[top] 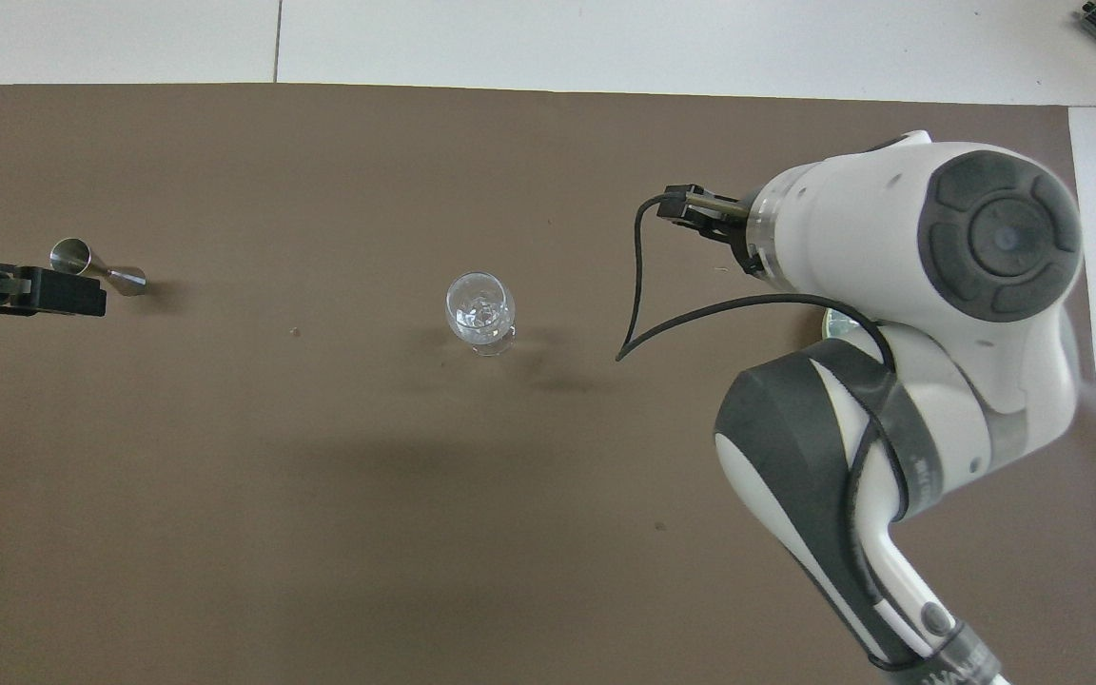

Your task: Pour wine and add ice with both arms

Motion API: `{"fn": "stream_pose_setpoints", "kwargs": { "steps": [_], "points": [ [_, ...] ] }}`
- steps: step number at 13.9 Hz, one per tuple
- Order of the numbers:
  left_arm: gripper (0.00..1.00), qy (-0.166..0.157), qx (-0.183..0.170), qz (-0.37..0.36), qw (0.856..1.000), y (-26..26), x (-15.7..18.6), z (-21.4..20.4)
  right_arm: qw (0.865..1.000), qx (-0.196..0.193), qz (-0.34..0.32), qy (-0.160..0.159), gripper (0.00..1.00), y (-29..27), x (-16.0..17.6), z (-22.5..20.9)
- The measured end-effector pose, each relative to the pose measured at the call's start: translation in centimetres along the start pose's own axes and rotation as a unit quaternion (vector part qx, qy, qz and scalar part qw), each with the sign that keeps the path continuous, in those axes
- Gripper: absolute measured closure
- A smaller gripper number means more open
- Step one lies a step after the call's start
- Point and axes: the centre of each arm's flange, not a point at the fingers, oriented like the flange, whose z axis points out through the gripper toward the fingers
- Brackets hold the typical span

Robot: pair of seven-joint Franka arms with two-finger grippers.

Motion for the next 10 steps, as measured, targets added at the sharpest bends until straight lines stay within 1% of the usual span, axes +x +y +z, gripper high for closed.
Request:
{"fn": "stream_pose_setpoints", "kwargs": {
  "steps": [2, 4, 8, 10],
  "points": [
    [0.00, -0.011, 0.000, -0.005, 1.000, -0.6, 0.0, 0.3, 1.000, 0.000, 0.005, -0.018, 0.00, 2.7, 0.4, -1.0],
    [0.00, -0.017, 0.000, -0.008, 1.000, -0.9, 0.4, -0.3, 0.999, 0.002, 0.002, -0.035, 0.00, 5.9, 0.9, -2.3],
    [0.00, -0.017, 0.002, -0.009, 1.000, -1.1, 1.4, -1.3, 0.998, -0.011, -0.013, -0.063, 0.00, 11.2, 1.7, -5.0],
    [0.00, -0.015, 0.002, -0.012, 1.000, -1.4, 1.6, -1.4, 0.997, -0.015, -0.012, -0.070, 0.00, 13.2, 2.1, -5.6]
  ]
}}
